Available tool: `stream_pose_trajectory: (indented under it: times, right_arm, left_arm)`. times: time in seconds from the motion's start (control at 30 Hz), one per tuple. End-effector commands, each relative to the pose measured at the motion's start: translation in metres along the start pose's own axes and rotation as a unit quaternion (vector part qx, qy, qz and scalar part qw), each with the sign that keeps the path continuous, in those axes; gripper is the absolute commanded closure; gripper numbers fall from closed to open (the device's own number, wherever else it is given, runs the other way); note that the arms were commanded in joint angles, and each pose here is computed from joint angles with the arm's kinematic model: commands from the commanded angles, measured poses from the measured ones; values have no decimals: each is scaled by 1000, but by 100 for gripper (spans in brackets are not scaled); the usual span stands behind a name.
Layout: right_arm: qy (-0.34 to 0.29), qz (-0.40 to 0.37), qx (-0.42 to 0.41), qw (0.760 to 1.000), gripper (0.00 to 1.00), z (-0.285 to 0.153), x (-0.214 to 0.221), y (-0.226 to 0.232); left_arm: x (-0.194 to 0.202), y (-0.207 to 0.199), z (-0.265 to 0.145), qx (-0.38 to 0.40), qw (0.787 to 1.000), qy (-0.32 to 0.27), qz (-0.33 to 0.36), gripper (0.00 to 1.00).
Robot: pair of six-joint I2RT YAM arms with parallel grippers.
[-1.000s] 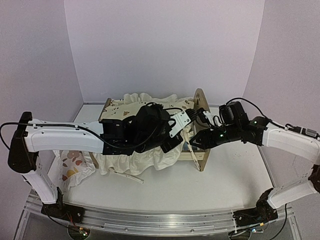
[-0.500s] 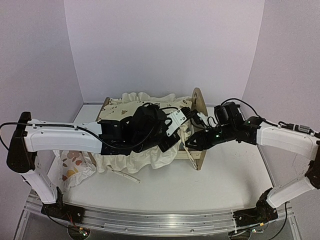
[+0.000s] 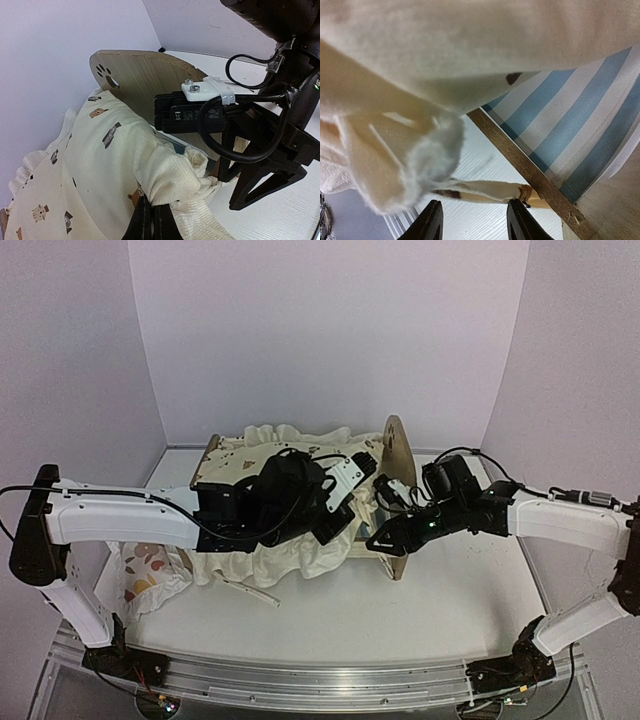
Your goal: Set up the pet bed
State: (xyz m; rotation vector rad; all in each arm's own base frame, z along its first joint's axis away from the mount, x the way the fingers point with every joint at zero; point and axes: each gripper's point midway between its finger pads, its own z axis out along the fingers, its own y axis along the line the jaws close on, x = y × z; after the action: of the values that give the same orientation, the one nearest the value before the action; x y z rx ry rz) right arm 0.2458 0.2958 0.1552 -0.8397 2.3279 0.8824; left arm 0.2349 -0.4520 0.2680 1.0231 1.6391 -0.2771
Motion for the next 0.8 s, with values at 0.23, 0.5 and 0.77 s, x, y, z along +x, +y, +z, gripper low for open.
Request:
stream_pose_trajectory:
  times: [0.23,0.5,0.77]
  right_arm:
    - [-52,-24,-12,998,64,-10,-20,9]
    - [-42,-21,-15,999,70,5,-17,7]
    - [-54,-14,-34,998,100,5,-31,16]
  left_arm:
    - [-20,23,-18,-28,996,-49,-63,100]
    - [-20,22,-17,-26,996,-49,-63,100]
    - [-26,23,-20,-25,996,-57,-66,100]
